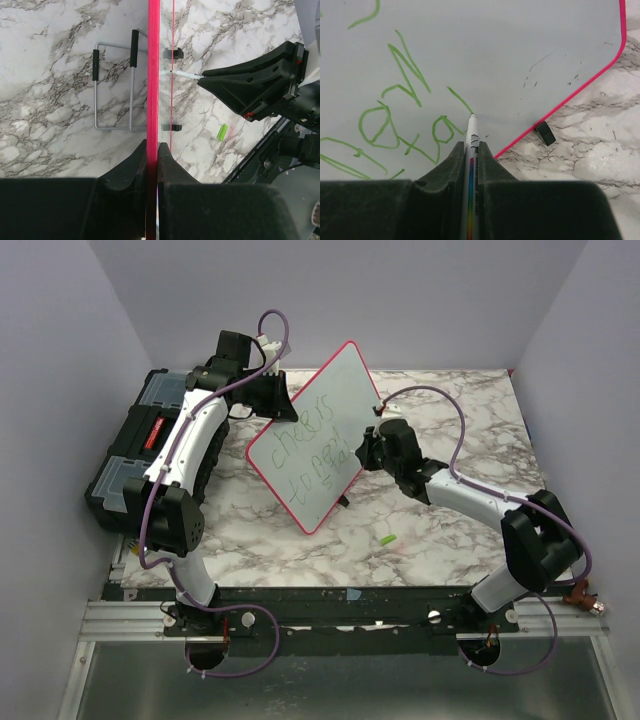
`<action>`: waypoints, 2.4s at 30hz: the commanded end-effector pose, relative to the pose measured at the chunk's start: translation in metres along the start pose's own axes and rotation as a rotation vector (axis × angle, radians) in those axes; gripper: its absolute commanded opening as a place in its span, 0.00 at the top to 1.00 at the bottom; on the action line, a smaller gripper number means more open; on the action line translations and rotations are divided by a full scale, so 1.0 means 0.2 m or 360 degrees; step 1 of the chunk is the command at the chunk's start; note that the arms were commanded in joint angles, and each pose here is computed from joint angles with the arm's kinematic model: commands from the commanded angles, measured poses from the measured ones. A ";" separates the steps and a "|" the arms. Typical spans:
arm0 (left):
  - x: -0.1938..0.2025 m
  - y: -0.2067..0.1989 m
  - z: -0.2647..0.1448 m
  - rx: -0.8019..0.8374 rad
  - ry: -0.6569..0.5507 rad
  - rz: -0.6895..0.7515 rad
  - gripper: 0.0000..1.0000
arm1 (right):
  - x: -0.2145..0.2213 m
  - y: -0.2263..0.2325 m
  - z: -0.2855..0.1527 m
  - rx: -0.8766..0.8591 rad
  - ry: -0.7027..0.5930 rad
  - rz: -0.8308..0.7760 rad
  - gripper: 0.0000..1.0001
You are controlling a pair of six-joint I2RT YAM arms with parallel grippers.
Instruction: Write a sentence on the whiteboard
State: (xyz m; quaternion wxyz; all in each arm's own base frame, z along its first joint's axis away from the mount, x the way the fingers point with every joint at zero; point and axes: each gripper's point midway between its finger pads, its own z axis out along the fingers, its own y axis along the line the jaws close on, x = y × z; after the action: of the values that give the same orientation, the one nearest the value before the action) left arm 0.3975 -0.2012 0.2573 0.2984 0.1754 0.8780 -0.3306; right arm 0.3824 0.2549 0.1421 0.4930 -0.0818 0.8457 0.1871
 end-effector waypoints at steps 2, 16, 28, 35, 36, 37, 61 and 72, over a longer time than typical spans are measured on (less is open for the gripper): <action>-0.01 0.07 0.00 -0.0110 -0.0013 0.0139 1.00 | 0.12 -0.01 0.01 0.0013 0.0070 0.0021 0.99; -0.01 0.07 0.01 -0.0105 -0.0011 0.0139 1.00 | 0.04 0.03 0.01 -0.0026 0.0034 0.0033 0.99; -0.01 0.06 0.01 -0.0101 -0.0007 0.0141 1.00 | -0.10 0.07 0.07 -0.0026 -0.0019 0.0007 0.99; -0.01 0.06 0.02 -0.0099 -0.0007 0.0143 1.00 | -0.15 0.06 0.10 -0.0022 -0.0037 0.0016 0.99; -0.01 0.06 0.01 -0.0100 -0.0010 0.0144 1.00 | -0.15 0.06 0.10 -0.0022 -0.0036 0.0017 0.99; -0.01 0.06 0.02 -0.0099 -0.0009 0.0142 1.00 | -0.15 0.06 0.10 -0.0020 -0.0037 0.0017 0.99; -0.01 0.06 0.01 -0.0103 -0.0013 0.0149 1.00 | -0.35 -0.19 -0.01 0.0277 -0.0247 0.0078 0.99; -0.01 0.05 0.00 -0.0099 -0.0017 0.0152 1.00 | -0.24 -0.15 0.00 0.0143 -0.0169 0.0088 0.99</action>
State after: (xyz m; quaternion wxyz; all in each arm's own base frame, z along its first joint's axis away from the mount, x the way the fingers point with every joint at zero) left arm 0.3985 -0.2020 0.2577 0.3003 0.1732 0.8783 -0.3293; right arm 0.4200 0.2164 0.1717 0.5325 -0.0220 0.8353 0.1349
